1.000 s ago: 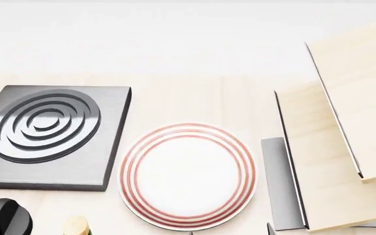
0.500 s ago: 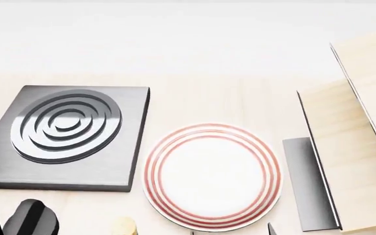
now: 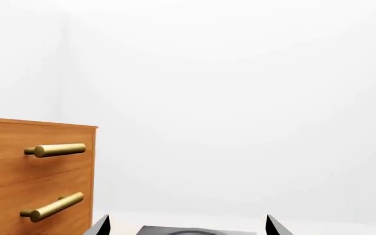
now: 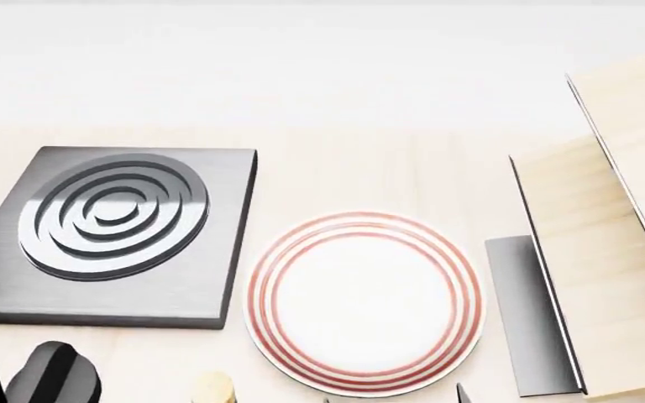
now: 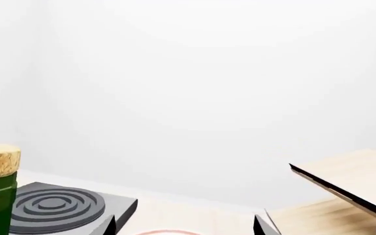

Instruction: Pick up the akita bowl and put it on the plate.

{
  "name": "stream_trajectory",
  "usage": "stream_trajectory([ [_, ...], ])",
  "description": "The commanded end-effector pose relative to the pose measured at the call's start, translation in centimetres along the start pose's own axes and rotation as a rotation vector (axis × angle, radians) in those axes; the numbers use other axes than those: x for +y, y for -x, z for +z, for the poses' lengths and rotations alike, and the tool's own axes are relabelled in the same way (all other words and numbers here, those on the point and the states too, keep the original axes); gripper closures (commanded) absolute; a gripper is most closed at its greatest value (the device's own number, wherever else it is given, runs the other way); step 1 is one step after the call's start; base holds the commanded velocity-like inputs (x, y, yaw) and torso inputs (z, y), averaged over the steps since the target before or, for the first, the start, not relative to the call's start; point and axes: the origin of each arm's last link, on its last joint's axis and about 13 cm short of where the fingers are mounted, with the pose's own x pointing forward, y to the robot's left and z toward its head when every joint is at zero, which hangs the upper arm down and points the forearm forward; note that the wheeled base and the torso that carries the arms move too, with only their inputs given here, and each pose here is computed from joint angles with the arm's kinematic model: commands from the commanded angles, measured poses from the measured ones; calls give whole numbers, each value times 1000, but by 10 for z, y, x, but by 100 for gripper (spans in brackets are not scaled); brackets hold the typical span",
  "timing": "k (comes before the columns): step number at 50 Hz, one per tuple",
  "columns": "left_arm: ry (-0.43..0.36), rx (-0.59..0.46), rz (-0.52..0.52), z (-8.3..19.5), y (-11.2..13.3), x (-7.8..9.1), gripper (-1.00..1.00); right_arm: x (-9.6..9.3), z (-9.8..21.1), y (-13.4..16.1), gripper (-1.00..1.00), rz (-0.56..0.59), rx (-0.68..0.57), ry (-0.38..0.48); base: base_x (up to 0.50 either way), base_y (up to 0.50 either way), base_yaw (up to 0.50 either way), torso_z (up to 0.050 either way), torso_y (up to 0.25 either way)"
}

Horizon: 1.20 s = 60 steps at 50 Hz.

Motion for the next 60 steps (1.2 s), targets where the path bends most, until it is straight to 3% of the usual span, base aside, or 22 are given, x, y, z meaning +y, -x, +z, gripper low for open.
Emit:
stream_trajectory([
  [1, -31, 38, 14, -7, -4, 2, -100, 0, -1, -1, -100, 2, 1, 0, 0, 0, 0, 0, 0],
  [9, -119, 50, 132, -8, -11, 24, -100, 0, -1, -1, -100, 4, 3, 4, 0, 0, 0, 0, 0],
  [15, -214, 46, 227, -1, -13, 43, -100, 1, -1, -1, -100, 5, 1, 4, 0, 0, 0, 0, 0],
  [16, -261, 41, 244, -2, -12, 46, -100, 1, -1, -1, -100, 7, 1, 6, 0, 0, 0, 0, 0],
  [25, -311, 102, 296, 0, -13, 62, -100, 0, -1, -1, -100, 5, 2, 2, 0, 0, 0, 0, 0],
  [32, -311, 215, 195, 10, -5, 68, -100, 1, -2, -1, -100, 5, 3, 0, 0, 0, 0, 0, 0],
  [43, -356, 230, 284, 24, 0, 83, -100, 1, -2, 0, -100, 6, 6, -1, 0, 0, 0, 0, 0],
  [47, -418, 240, 369, 22, -3, 91, -100, 1, -3, 0, -100, 7, 6, 0, 0, 0, 0, 0, 0],
  [55, -425, 266, 381, 19, -3, 96, -100, 2, -4, -1, -100, 15, 8, -1, 0, 0, 0, 0, 0],
  [60, -437, 345, 372, 15, -7, 98, -100, 3, -5, -2, -100, 15, 12, -1, 0, 0, 0, 0, 0],
])
